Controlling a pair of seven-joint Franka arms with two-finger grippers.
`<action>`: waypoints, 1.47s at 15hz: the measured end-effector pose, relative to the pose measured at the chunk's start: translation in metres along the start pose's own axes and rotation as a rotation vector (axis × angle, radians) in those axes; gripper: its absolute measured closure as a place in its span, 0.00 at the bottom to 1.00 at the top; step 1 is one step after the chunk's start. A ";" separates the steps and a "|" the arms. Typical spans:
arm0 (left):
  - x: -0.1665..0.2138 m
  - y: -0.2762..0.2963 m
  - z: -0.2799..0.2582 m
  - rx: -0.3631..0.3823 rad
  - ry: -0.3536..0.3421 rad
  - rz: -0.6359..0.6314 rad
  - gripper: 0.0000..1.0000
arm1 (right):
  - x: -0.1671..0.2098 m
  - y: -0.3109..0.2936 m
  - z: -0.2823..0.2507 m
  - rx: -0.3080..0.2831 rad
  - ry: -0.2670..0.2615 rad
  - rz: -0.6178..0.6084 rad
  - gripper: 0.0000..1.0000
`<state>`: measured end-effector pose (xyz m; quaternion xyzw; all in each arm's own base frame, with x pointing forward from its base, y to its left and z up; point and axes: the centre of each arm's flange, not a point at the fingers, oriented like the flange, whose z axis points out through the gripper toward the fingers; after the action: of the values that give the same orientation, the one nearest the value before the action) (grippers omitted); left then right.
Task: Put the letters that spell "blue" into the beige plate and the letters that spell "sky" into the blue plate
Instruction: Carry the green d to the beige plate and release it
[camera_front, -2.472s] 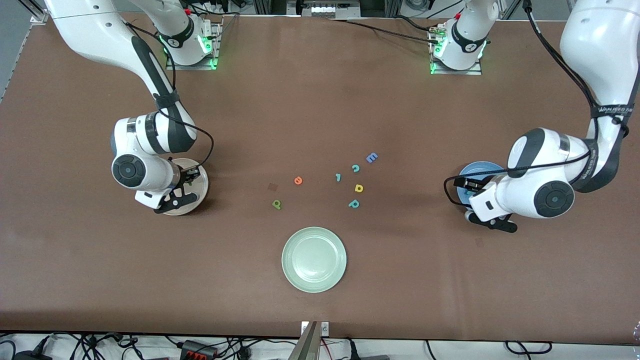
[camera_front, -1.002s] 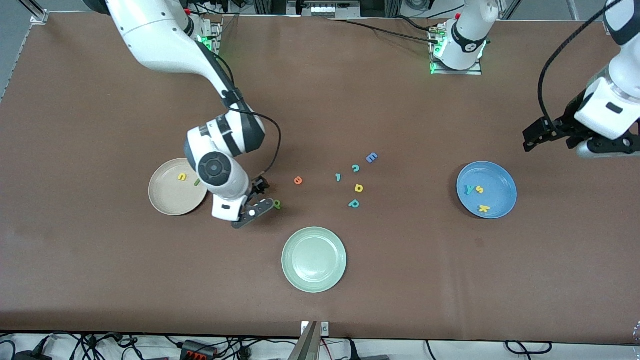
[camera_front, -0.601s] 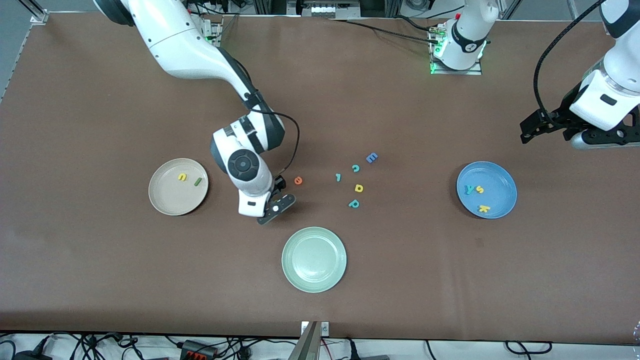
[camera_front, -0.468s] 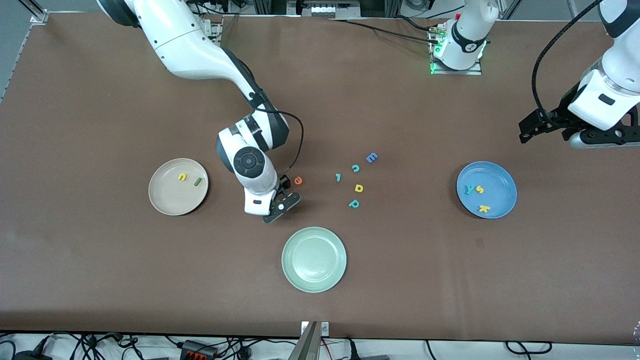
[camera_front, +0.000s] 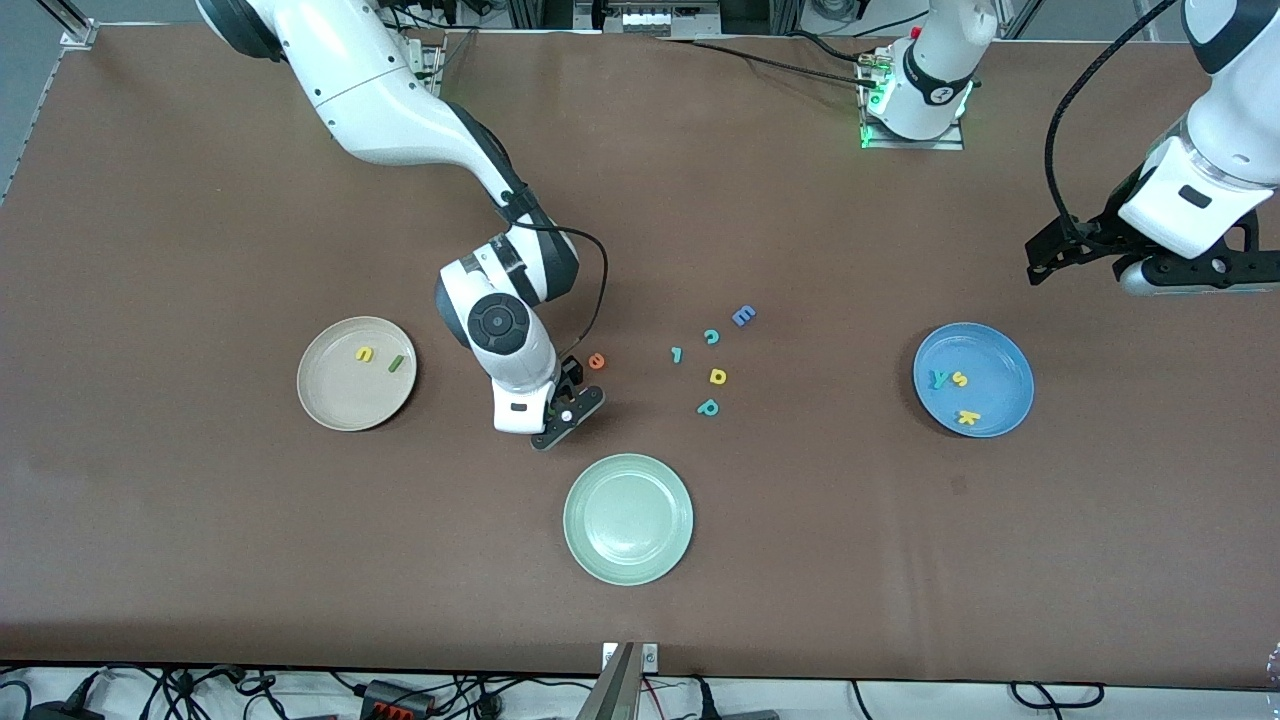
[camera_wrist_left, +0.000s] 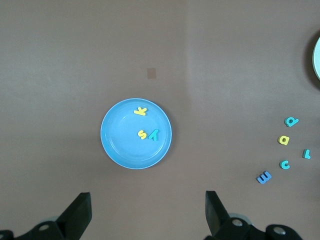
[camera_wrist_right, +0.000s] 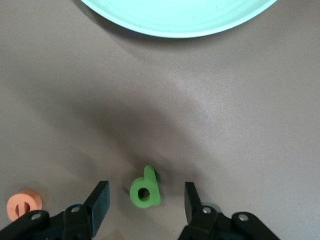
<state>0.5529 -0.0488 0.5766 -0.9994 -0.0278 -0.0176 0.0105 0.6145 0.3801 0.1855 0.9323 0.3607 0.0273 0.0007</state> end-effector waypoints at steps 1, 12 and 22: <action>0.000 0.000 0.000 0.000 0.000 0.000 0.00 | 0.000 0.000 0.003 0.000 0.002 -0.002 0.32; 0.000 0.000 -0.001 0.000 0.002 0.000 0.00 | 0.002 0.000 0.005 -0.002 0.010 -0.004 0.73; -0.001 0.000 0.000 0.001 -0.007 0.001 0.00 | -0.042 0.114 -0.063 0.025 -0.181 0.194 0.73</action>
<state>0.5524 -0.0493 0.5763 -0.9995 -0.0273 -0.0143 0.0109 0.6572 0.2664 0.2484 0.9613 0.2677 -0.0616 0.0189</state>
